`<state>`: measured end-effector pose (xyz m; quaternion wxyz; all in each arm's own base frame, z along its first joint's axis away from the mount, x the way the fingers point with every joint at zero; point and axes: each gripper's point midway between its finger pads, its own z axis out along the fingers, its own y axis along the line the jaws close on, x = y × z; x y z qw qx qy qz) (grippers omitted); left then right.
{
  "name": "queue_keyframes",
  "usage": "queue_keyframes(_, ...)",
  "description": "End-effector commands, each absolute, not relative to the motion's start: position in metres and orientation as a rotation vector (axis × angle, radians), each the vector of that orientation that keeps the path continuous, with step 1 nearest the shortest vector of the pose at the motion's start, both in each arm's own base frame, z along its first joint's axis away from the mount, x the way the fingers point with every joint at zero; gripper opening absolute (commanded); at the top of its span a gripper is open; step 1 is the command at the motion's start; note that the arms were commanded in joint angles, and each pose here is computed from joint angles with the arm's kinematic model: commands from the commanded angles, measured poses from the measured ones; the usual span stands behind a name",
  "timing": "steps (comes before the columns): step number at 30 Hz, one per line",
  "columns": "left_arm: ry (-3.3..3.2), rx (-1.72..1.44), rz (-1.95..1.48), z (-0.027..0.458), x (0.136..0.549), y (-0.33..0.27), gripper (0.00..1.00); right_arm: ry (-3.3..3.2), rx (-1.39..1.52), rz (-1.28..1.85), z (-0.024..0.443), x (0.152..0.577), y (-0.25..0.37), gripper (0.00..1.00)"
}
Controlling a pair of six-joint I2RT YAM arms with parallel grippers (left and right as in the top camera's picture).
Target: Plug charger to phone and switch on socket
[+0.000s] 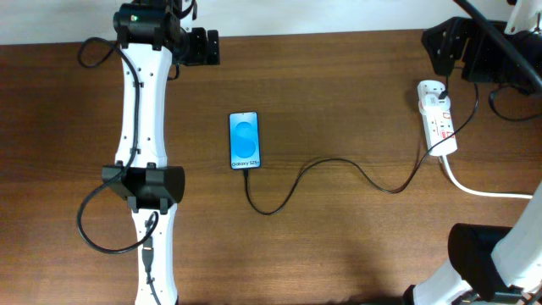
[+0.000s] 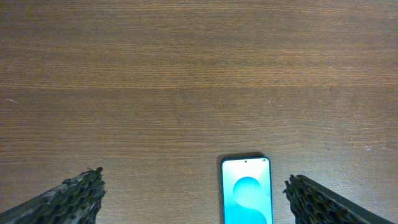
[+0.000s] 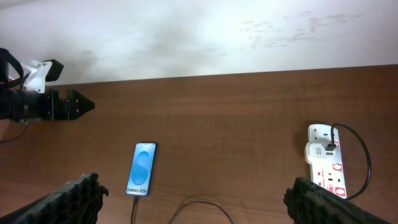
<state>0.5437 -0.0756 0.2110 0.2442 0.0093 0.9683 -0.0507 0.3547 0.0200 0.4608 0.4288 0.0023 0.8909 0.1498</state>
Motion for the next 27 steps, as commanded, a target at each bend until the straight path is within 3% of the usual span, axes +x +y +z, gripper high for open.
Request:
queue_keyframes(1, 2.623, 0.014, -0.122, 0.219, 0.544, -0.072, 0.99, 2.210, 0.004, 0.335, 0.463, 0.356, 0.018, 0.98)
queue_keyframes(13, 2.623, 0.014, -0.122, 0.219, 0.544, -0.072, 0.99, 1.937, -0.008, 0.213, 0.474, 0.332, 0.008, 0.98)
queue_keyframes(27, 2.623, 0.014, -0.122, 0.219, 0.544, -0.072, 0.99, 1.585, -0.075, 0.170, 0.376, 0.291, 0.024, 0.99)
